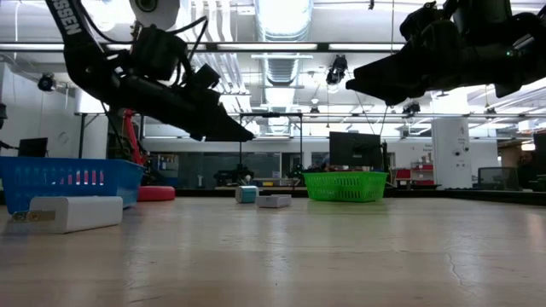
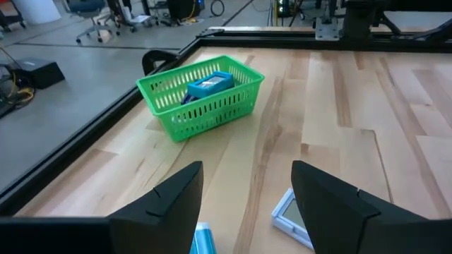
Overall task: Pick & Place Office items
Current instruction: Put the light blue charger adapter into the blue basket
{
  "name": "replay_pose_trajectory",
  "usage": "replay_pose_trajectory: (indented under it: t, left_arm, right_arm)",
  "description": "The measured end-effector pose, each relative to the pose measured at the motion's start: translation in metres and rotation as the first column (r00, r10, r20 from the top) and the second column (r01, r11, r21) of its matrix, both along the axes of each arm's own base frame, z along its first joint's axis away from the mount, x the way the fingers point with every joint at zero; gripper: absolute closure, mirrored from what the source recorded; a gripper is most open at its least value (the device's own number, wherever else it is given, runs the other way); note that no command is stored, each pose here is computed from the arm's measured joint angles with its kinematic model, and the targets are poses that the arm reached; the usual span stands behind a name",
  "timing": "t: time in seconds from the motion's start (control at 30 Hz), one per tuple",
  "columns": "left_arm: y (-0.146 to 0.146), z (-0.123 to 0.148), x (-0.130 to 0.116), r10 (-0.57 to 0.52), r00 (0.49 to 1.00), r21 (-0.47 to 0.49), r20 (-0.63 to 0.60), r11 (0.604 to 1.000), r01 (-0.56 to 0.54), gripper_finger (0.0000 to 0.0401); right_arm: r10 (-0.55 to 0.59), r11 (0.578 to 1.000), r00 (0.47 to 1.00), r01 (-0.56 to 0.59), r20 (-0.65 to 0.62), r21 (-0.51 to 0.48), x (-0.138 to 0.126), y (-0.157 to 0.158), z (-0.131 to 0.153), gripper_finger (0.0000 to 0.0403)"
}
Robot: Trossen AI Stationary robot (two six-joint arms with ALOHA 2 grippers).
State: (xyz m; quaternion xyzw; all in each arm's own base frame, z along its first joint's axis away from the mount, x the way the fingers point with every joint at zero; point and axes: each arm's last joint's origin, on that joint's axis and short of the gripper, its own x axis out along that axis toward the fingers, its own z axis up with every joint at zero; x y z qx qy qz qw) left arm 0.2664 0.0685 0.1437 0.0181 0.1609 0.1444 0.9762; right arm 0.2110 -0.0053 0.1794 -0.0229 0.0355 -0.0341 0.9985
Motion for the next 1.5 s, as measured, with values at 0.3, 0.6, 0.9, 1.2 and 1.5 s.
replay_pose_trajectory:
  t: [0.3,0.6,0.9,1.2,1.5]
  left_arm:
    - [0.007,0.005,0.013,0.013,0.988,-0.052,-0.157,0.998,-0.022,0.0179]
    - [0.021,0.028,0.034,0.034,0.944,-0.092,-0.329,0.993,-0.068,0.0179]
    - [0.034,0.028,0.040,0.016,0.875,-0.153,-0.484,0.983,-0.103,0.0179]
    - [0.047,0.009,0.051,-0.014,0.837,-0.204,-0.546,0.972,-0.116,0.0179]
    - [0.064,-0.013,0.062,-0.005,0.797,-0.220,-0.604,0.962,-0.160,0.0179]
  right_arm:
    - [0.000,1.000,1.000,0.000,-0.002,0.000,0.000,0.000,0.000,0.0141]
    - [0.000,1.000,1.000,0.000,-0.002,0.000,0.000,0.000,-0.001,0.0140]
    - [0.000,1.000,1.000,0.000,-0.007,0.001,0.000,0.000,-0.001,0.0140]
    - [-0.001,1.000,1.000,0.001,-0.010,0.008,-0.001,0.000,-0.002,0.0140]
    - [-0.001,1.000,1.000,0.001,-0.016,0.009,-0.002,0.000,-0.003,0.0140]
